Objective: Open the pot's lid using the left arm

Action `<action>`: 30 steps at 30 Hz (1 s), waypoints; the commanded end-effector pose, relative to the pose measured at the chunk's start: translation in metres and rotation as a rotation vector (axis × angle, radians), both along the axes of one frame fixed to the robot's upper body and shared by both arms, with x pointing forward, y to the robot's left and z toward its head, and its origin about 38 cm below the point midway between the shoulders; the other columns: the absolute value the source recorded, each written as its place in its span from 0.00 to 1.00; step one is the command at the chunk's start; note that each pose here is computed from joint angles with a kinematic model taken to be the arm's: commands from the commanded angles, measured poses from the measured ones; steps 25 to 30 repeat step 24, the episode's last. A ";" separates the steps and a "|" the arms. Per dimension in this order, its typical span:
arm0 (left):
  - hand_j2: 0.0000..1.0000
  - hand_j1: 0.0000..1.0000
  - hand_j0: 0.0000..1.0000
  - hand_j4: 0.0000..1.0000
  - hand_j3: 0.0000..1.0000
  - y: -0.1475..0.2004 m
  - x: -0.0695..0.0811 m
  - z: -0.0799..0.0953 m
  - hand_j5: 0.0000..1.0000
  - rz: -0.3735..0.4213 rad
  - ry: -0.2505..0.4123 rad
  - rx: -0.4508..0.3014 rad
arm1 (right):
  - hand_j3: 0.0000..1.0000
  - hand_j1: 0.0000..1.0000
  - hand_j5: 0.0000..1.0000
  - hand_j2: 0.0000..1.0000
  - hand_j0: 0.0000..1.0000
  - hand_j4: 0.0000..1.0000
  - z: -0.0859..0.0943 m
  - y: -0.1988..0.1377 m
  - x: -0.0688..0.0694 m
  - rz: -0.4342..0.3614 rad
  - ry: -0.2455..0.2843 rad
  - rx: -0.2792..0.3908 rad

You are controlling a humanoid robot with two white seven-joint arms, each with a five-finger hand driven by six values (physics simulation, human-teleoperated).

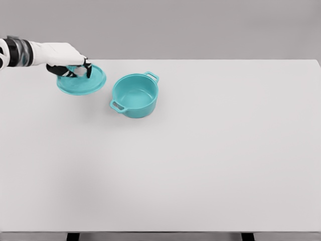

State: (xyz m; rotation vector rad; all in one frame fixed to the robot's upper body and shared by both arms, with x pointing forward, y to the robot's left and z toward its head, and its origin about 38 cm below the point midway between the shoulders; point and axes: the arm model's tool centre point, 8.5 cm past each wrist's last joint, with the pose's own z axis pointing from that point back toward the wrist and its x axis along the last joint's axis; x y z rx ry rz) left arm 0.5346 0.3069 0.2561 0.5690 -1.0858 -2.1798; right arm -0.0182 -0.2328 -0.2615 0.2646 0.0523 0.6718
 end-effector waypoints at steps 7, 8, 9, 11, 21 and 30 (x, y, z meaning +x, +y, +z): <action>0.88 0.88 0.88 0.88 0.88 0.005 0.000 -0.004 0.88 0.024 0.005 -0.009 | 1.00 1.00 1.00 1.00 1.00 1.00 0.000 0.000 0.001 0.000 -0.001 0.000; 0.88 0.88 0.88 0.88 0.88 0.006 0.000 -0.004 0.88 0.028 0.006 -0.009 | 1.00 1.00 1.00 1.00 1.00 1.00 0.000 0.000 0.000 0.000 0.000 0.000; 0.88 0.88 0.88 0.88 0.88 0.010 0.000 -0.005 0.88 0.038 0.008 -0.006 | 1.00 1.00 1.00 1.00 1.00 1.00 0.000 0.000 0.000 0.000 0.000 0.000; 0.88 0.88 0.88 0.88 0.88 0.024 0.000 -0.002 0.88 0.066 0.005 -0.001 | 1.00 1.00 1.00 1.00 1.00 1.00 0.000 0.000 0.001 0.000 -0.001 0.000; 1.00 1.00 1.00 1.00 1.00 0.065 -0.011 -0.021 1.00 0.153 0.050 0.012 | 1.00 1.00 1.00 1.00 1.00 1.00 0.000 0.000 0.001 0.000 -0.001 0.000; 1.00 1.00 1.00 1.00 1.00 0.070 -0.010 -0.022 1.00 0.170 0.055 0.012 | 1.00 1.00 1.00 1.00 1.00 1.00 0.000 0.000 0.001 0.000 -0.001 0.000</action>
